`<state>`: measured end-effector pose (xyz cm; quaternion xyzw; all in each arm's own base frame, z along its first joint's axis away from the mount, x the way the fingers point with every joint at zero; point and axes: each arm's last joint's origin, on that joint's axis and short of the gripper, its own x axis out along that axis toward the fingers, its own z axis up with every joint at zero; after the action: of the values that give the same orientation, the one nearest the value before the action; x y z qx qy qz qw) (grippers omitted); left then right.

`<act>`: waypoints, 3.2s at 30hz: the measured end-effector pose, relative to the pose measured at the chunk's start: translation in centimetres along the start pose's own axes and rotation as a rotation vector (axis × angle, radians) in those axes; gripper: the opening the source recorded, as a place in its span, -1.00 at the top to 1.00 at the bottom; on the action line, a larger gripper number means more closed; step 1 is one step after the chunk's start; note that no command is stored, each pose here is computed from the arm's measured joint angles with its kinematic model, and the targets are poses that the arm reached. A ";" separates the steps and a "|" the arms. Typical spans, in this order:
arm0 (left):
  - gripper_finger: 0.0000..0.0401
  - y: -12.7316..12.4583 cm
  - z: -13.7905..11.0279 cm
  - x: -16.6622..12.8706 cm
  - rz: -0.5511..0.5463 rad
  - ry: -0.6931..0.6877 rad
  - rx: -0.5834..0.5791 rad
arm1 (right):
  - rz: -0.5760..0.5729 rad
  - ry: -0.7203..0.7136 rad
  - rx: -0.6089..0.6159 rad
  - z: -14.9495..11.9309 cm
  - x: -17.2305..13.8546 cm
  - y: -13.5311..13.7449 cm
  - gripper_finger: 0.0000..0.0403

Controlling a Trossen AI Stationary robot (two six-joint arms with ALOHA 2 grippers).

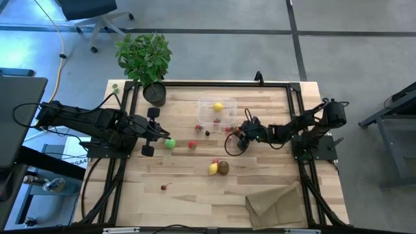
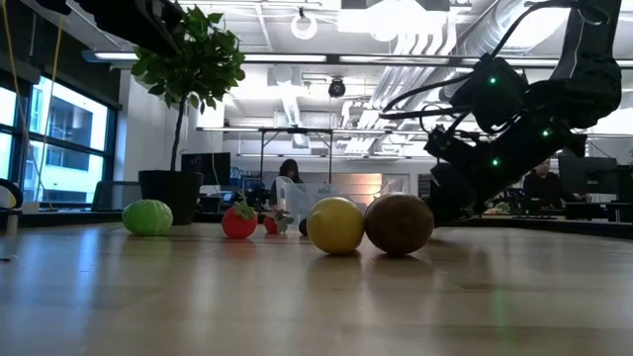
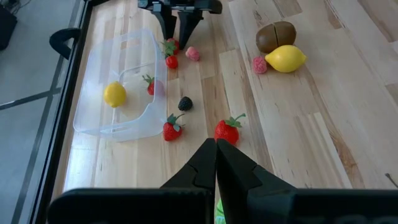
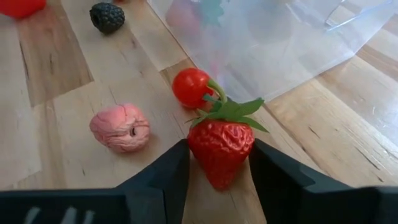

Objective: Pick and placing Produce into tupperware
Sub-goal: Put the right strawberry into the transparent bin, then put the blueberry into the transparent bin

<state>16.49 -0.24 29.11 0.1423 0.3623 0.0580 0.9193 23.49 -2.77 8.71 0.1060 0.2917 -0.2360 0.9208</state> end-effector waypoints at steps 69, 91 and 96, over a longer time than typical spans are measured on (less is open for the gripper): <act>0.99 0.0 0.0 0.0 0.000 0.001 0.000 | 0.131 0.409 -0.131 17.3 10.2 -1.6 0.36; 0.99 0.0 0.0 0.0 0.000 0.000 0.000 | 0.198 0.442 -0.103 16.6 10.8 -1.9 0.17; 0.99 0.0 0.0 0.0 0.000 -0.001 0.000 | 0.201 0.439 -0.103 16.5 11.0 -1.9 0.10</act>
<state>16.49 -0.25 29.12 0.1424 0.3621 0.0579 0.9194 38.48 -14.05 15.43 0.1362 0.4844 -0.0996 0.8584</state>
